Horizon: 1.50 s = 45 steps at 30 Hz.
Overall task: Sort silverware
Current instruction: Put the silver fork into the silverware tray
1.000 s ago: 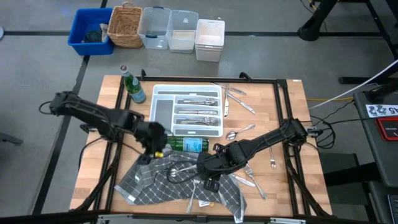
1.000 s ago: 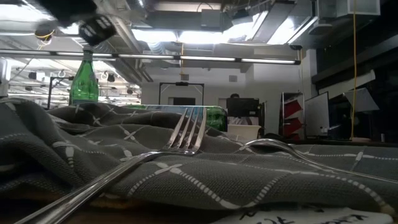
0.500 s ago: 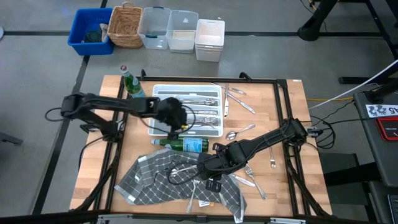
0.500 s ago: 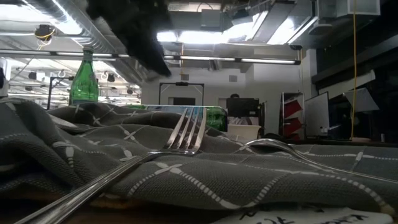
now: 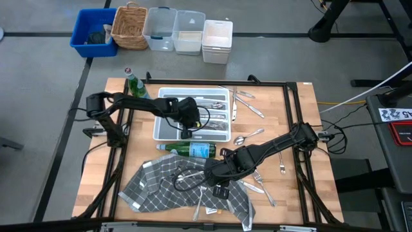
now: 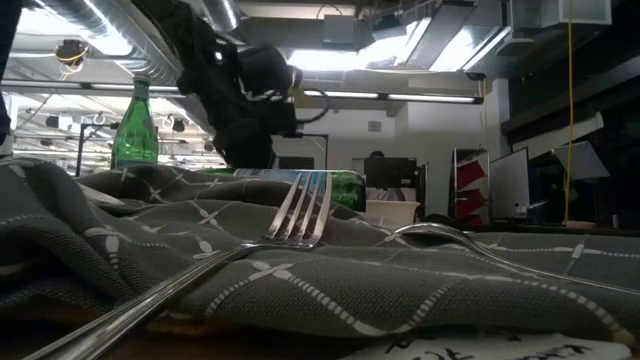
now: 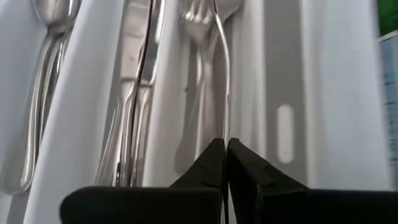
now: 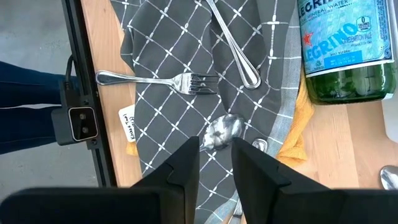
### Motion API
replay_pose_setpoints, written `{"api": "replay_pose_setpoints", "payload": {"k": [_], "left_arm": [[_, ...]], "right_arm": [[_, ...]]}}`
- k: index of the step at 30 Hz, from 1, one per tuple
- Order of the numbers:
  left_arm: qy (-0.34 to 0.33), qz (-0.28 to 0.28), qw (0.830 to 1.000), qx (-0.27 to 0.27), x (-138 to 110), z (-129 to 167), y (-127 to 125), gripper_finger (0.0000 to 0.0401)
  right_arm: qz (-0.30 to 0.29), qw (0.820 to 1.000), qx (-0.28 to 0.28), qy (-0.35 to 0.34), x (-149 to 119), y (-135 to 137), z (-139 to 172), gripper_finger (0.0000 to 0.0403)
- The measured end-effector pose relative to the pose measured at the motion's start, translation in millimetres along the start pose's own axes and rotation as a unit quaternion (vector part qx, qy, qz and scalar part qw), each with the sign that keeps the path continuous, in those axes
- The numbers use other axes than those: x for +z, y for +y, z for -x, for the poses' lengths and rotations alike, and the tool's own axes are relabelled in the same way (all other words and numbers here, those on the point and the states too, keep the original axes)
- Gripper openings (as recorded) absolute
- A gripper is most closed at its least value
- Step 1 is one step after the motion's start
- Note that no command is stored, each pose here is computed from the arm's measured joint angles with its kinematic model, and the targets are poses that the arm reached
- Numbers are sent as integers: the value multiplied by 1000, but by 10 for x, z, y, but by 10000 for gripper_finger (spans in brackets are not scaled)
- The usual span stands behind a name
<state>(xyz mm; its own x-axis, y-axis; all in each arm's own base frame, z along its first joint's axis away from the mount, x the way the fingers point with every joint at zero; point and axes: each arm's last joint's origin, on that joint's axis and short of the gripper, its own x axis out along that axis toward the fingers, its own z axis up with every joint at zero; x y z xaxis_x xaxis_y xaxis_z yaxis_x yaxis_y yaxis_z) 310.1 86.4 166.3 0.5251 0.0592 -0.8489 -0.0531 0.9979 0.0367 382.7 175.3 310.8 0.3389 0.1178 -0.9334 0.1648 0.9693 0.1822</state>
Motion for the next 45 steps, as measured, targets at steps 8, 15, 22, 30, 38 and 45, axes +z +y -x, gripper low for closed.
{"api": "replay_pose_setpoints", "payload": {"k": [8, 15, 22, 30, 38, 45], "left_arm": [[22, 9, 1000, -2, -52, -68, 28, 37], [33, 42, 999, 2, -69, -36, 19, 111], [33, 67, 997, -13, -48, 336, -55, 116], [21, 64, 997, -43, -115, 972, -315, 104], [-38, 74, 994, -73, -195, 1478, -615, 103], [-78, 75, 988, -112, -273, 1770, -842, 100]], "right_arm": [[-4, 1000, -22, -21, 17, -9, -1, 97], [-46, 998, -25, -36, 54, -31, -1, 97], [-67, 996, 0, -55, 134, -45, 0, 97], [-92, 994, 15, -65, 203, -87, 0, 97], [-100, 993, -6, -61, 240, -103, -181, 97], [-89, 996, -16, -7, 227, -89, -569, 97]]}}
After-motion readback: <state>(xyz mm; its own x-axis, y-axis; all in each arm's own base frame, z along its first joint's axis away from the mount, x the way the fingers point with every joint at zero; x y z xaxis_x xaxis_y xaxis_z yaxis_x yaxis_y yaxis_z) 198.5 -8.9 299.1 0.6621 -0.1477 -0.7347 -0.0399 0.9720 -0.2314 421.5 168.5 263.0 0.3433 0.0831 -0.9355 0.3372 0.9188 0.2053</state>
